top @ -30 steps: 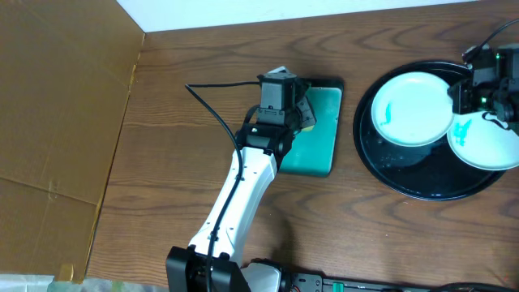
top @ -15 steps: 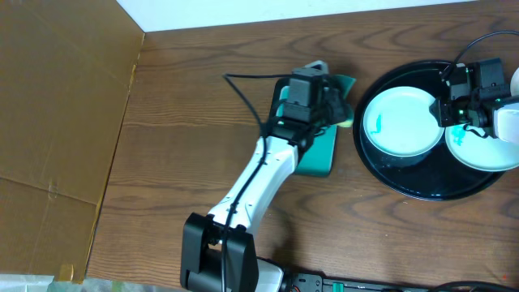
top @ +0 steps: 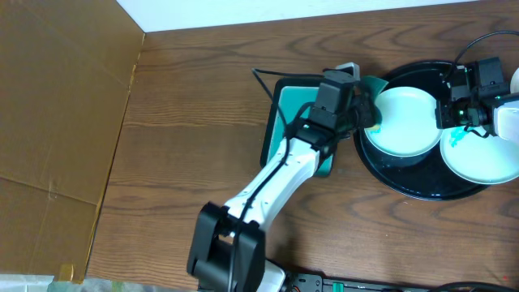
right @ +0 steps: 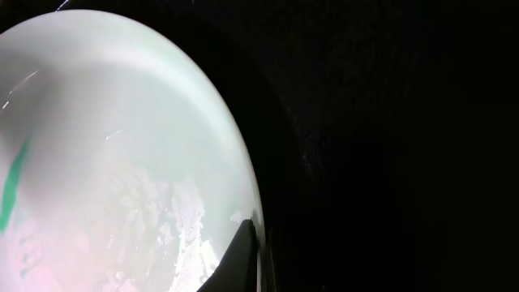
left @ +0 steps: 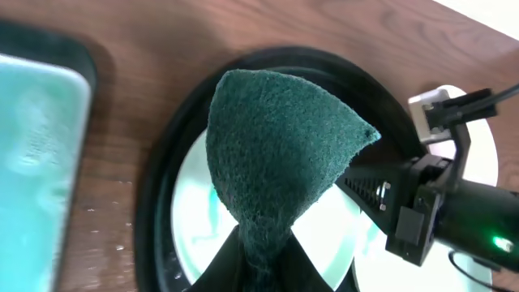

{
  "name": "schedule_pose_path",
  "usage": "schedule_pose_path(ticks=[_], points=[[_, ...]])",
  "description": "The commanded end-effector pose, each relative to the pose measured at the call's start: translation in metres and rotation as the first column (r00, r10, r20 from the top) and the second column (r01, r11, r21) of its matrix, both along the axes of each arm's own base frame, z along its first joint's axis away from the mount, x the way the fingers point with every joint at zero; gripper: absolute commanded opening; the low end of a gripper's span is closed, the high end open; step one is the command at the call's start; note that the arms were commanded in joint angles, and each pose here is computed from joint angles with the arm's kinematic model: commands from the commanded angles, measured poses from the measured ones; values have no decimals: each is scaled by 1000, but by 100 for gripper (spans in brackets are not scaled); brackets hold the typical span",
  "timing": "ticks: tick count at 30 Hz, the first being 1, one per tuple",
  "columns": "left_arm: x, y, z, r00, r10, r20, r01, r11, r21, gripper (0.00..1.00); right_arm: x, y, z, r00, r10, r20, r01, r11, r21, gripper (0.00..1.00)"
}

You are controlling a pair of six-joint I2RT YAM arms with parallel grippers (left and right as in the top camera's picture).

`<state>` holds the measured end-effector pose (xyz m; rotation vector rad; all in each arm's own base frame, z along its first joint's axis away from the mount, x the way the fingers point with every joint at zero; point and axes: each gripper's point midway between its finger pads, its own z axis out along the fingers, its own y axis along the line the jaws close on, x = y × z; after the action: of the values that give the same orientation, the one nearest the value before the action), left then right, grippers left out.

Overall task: Clean dirty plates on tray and stack at the side
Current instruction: 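Bring the left-held green sponge from the water tray onto the plate, then scrub the plate held by the right gripper with the left-held sponge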

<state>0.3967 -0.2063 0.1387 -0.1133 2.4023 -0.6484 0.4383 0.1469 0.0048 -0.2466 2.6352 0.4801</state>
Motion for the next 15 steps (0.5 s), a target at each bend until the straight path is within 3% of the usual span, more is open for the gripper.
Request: schedule_pose_path(ticks=[1, 10, 15], points=[[1, -17, -29, 995, 42, -88, -48, 997, -58, 7, -9, 0, -15, 999, -19, -33, 17, 999, -42, 1], [18, -54, -105, 972, 129, -195, -161, 974, -157, 7, -6, 0, -14, 1000, -19, -19, 18, 999, -38, 1], [26, -34, -150, 960, 217, -178, -226, 974, -31, 7, -7, 1, -14, 1000, -16, -20, 16, 999, -39, 1]])
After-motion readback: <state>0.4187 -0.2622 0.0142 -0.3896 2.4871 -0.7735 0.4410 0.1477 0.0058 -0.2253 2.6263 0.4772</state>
